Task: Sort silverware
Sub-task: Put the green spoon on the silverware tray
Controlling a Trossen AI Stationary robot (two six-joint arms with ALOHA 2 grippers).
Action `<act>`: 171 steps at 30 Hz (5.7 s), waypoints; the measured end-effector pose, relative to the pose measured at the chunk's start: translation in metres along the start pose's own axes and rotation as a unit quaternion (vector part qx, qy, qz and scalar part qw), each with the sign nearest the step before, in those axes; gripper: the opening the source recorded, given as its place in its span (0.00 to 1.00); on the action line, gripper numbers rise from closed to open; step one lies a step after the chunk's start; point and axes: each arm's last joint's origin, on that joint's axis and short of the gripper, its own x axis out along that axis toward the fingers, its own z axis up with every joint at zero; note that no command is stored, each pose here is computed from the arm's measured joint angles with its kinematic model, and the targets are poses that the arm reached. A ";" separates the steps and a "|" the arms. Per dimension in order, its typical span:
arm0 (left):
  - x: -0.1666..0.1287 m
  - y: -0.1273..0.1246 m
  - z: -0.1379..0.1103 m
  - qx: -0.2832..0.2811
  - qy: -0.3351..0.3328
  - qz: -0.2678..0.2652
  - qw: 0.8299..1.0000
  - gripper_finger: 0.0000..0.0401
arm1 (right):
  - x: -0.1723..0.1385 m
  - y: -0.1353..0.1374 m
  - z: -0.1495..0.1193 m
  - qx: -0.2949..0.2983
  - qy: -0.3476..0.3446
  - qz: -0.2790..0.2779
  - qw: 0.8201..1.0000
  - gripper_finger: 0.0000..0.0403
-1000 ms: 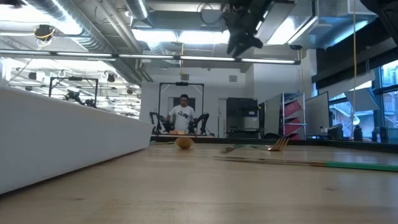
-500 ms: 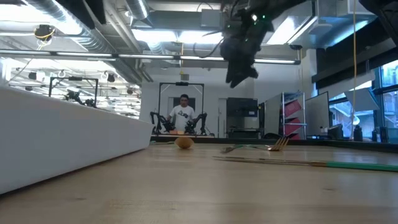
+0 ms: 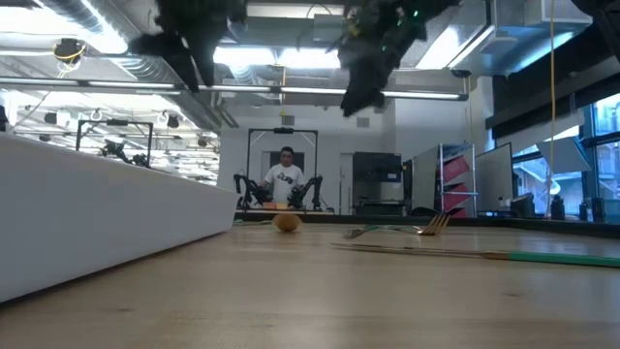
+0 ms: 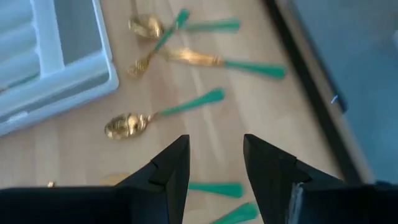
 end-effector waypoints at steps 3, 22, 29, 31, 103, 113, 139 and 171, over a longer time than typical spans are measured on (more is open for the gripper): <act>0.014 0.011 0.022 -0.007 0.009 -0.009 1.000 0.29 | -0.026 0.008 0.008 -0.028 -0.027 -0.007 0.999 0.38; 0.128 0.062 0.066 0.060 0.083 0.011 0.995 0.29 | -0.088 0.043 -0.004 -0.015 -0.019 0.044 0.999 0.38; 0.166 0.074 0.072 0.056 0.128 0.033 0.990 0.29 | -0.085 0.064 -0.002 0.021 -0.009 0.047 0.999 0.38; 0.173 0.077 0.075 0.063 0.130 0.034 0.989 0.29 | -0.082 0.069 -0.004 0.033 0.007 0.027 0.999 0.38; 0.194 0.097 0.093 0.022 0.129 -0.057 0.990 0.01 | -0.066 0.146 -0.006 -0.046 0.040 0.020 0.998 0.38; 0.113 0.099 0.078 -0.009 0.155 -0.130 0.979 0.01 | -0.067 0.133 -0.006 -0.073 0.041 -0.088 0.993 0.38; -0.009 -0.065 -0.165 -0.231 0.116 -0.123 0.958 0.00 | -0.045 0.037 0.012 -0.079 -0.004 -0.093 0.993 0.38; 0.072 -0.091 -0.221 -0.173 0.119 0.062 0.976 0.03 | -0.011 0.029 0.011 -0.086 0.029 -0.032 0.995 0.38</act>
